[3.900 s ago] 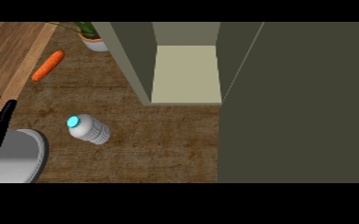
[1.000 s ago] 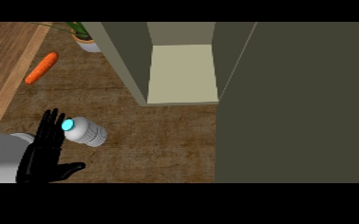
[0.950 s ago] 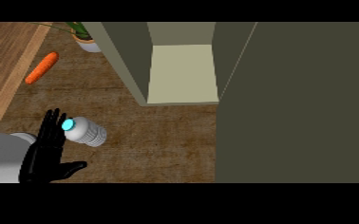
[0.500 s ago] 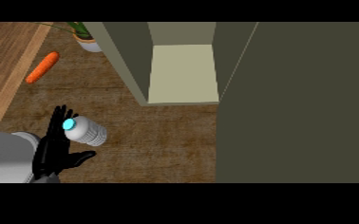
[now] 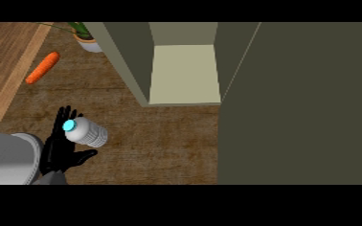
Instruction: Pick up the bottled water, place it into the cabinet and close the cabinet
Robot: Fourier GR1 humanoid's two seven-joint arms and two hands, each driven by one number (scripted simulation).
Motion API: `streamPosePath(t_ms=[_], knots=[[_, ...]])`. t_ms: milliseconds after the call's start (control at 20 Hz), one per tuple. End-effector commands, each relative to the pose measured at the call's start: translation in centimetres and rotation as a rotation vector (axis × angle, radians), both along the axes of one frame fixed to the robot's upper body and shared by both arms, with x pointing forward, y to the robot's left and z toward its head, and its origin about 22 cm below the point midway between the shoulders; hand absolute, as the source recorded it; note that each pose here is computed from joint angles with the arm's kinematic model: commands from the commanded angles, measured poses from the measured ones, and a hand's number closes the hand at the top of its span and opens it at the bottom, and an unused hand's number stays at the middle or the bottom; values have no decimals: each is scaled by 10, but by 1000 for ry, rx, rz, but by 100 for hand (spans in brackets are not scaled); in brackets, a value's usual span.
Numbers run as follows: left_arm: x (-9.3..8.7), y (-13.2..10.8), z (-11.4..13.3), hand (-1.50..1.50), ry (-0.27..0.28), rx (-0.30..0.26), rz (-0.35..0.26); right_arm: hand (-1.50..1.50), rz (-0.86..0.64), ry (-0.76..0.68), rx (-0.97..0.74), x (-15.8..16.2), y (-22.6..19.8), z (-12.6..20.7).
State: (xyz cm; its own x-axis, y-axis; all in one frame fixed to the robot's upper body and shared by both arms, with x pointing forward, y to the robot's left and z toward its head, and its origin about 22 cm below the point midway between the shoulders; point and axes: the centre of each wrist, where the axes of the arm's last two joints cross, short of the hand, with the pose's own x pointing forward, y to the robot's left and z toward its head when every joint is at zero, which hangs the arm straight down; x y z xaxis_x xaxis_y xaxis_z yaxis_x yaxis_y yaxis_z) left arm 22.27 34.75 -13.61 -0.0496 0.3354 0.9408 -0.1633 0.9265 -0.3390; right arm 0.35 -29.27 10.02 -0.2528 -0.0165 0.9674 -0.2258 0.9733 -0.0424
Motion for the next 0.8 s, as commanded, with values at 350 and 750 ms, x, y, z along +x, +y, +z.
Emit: streamPosePath(t_ms=[350,750], knots=[[19,-8,-5,150,-77,-149,-37,-150,16,-91,-12,1,6,35],[31,-26,-2,150,-106,-182,-25,-150,18,-70,-16,-8,0,38]])
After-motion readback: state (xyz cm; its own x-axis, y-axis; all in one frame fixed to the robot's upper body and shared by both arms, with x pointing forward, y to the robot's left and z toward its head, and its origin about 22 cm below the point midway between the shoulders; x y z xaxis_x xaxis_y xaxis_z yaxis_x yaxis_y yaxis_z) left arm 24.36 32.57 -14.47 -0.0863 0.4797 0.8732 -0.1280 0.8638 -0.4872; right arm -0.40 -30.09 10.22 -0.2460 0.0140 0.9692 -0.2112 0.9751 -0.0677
